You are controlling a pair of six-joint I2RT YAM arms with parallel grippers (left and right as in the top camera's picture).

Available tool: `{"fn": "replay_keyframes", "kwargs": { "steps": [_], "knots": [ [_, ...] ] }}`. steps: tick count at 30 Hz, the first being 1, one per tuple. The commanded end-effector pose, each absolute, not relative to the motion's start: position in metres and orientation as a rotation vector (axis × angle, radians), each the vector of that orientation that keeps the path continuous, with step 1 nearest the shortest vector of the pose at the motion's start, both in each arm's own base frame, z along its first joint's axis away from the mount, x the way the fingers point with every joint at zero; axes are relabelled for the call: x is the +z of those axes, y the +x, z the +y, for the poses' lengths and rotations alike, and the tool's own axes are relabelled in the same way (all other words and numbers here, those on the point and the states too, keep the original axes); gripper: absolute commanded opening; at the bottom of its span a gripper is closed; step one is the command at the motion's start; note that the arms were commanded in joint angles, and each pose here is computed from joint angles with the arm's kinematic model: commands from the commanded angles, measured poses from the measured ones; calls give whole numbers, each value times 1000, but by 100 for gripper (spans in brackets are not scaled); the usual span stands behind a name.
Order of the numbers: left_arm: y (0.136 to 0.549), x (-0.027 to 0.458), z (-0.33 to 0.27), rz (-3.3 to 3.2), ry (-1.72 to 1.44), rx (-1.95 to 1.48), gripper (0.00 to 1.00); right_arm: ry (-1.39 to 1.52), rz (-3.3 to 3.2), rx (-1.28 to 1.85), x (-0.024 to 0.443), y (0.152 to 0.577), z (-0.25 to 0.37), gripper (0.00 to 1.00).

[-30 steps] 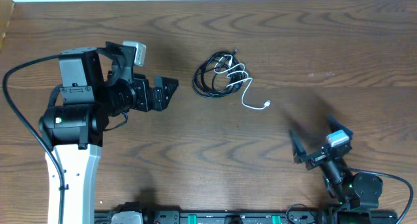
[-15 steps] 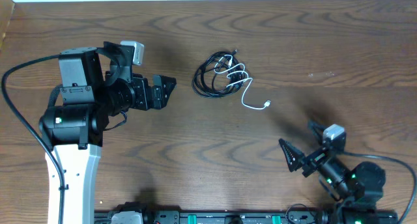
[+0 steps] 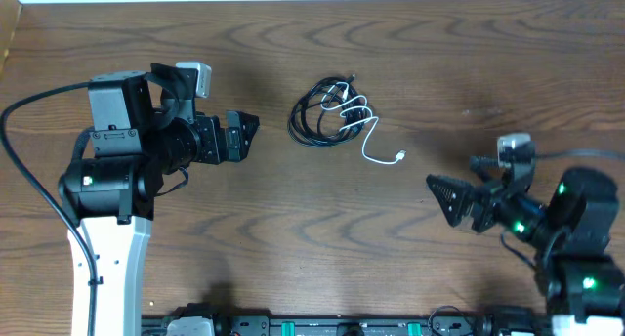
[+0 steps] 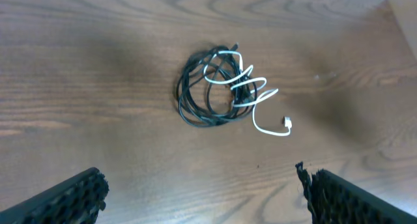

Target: Untangle cables

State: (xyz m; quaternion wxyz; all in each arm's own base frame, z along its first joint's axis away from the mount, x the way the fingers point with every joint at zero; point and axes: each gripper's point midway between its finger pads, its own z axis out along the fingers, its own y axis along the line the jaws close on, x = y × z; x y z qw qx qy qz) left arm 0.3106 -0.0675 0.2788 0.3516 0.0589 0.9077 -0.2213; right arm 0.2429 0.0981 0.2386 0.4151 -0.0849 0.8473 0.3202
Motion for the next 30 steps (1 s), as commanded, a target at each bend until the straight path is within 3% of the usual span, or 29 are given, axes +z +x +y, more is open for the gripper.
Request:
{"fn": "replay_keyframes", "kwargs": {
  "steps": [1,18,30],
  "knots": [
    [312,283,-66,2344,133,-564,100,-279,2154,780,258,251,99,99],
    [318,275,-54,2382,8,-511,99,-342,2300,792,281,280,97,99],
    [331,258,-56,2451,-80,-454,99,-349,2281,863,286,277,104,99]
  ]
}}
